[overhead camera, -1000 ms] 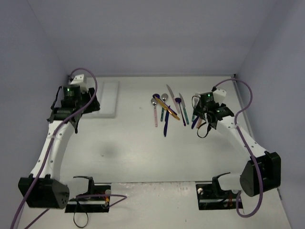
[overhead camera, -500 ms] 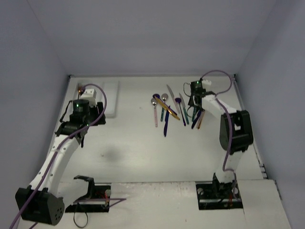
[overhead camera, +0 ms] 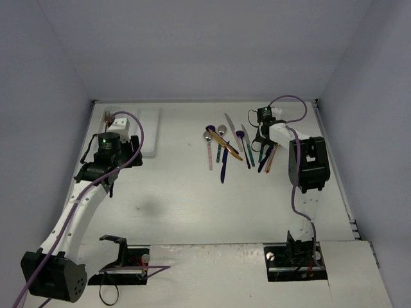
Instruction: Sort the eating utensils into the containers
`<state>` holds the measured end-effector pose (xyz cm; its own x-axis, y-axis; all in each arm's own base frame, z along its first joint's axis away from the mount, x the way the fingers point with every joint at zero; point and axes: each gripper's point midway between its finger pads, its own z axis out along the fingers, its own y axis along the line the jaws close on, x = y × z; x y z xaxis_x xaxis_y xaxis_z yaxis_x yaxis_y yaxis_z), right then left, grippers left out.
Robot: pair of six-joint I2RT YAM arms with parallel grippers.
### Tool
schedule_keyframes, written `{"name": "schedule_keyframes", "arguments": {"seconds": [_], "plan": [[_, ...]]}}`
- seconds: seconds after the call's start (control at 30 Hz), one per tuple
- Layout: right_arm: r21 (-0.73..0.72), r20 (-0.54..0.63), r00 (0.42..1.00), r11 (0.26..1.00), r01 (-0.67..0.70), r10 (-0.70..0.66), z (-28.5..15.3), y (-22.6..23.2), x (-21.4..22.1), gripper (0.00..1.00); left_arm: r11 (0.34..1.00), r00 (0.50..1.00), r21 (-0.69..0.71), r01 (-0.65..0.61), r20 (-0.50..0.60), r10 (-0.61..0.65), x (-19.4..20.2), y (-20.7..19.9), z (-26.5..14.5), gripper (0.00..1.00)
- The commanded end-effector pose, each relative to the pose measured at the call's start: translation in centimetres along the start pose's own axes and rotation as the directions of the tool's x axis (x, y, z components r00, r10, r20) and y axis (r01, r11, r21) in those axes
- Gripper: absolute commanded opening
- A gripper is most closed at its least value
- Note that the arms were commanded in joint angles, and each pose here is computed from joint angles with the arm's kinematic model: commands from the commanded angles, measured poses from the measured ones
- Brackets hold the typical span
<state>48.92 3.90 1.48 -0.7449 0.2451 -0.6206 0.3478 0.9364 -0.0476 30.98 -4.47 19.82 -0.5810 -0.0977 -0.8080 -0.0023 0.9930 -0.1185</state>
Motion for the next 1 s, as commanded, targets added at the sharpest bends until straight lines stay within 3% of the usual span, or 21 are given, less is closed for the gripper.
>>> {"name": "schedule_keyframes", "arguments": {"seconds": [0.0, 0.1, 0.17, 0.43, 0.73, 0.97], "plan": [[-0.039, 0.037, 0.999, 0.999, -0.004, 0.006, 0.3, 0.9, -1.9, 0.26, 0.999, 0.995, 0.04, 0.004, 0.097, -0.008, -3.1, -1.0, -0.4, 0.55], [-0.052, 0.032, 0.999, 0.999, -0.008, 0.01, 0.6, 1.2, -1.8, 0.08, 0.999, 0.995, 0.044, 0.007, 0.095, -0.011, -3.0, -1.1, -0.4, 0.55], [-0.053, 0.047, 0.999, 0.999, -0.011, 0.014, 0.3, 1.2, -2.3, 0.01, 0.998, 0.995, 0.055, 0.011, 0.096, -0.016, -3.0, -1.3, -0.4, 0.55], [-0.128, 0.17, 0.979, 0.987, -0.095, 0.116, -6.5, 2.1, -6.9, 0.0, 0.989, 0.984, 0.149, 0.0, 0.175, -0.026, -4.6, -5.6, -2.6, 0.55], [-0.226, 0.167, 0.965, 0.96, -0.164, 0.204, -15.0, 4.9, -4.7, 0.0, 0.958, 0.952, 0.222, -0.183, 0.283, 0.117, -5.1, -14.6, -5.2, 0.55], [-0.366, 0.104, 0.961, 0.909, -0.201, 0.255, -20.4, 7.5, -2.3, 0.0, 0.872, 0.879, 0.311, -0.379, 0.416, 0.233, -3.8, -24.3, -7.2, 0.56]]}}
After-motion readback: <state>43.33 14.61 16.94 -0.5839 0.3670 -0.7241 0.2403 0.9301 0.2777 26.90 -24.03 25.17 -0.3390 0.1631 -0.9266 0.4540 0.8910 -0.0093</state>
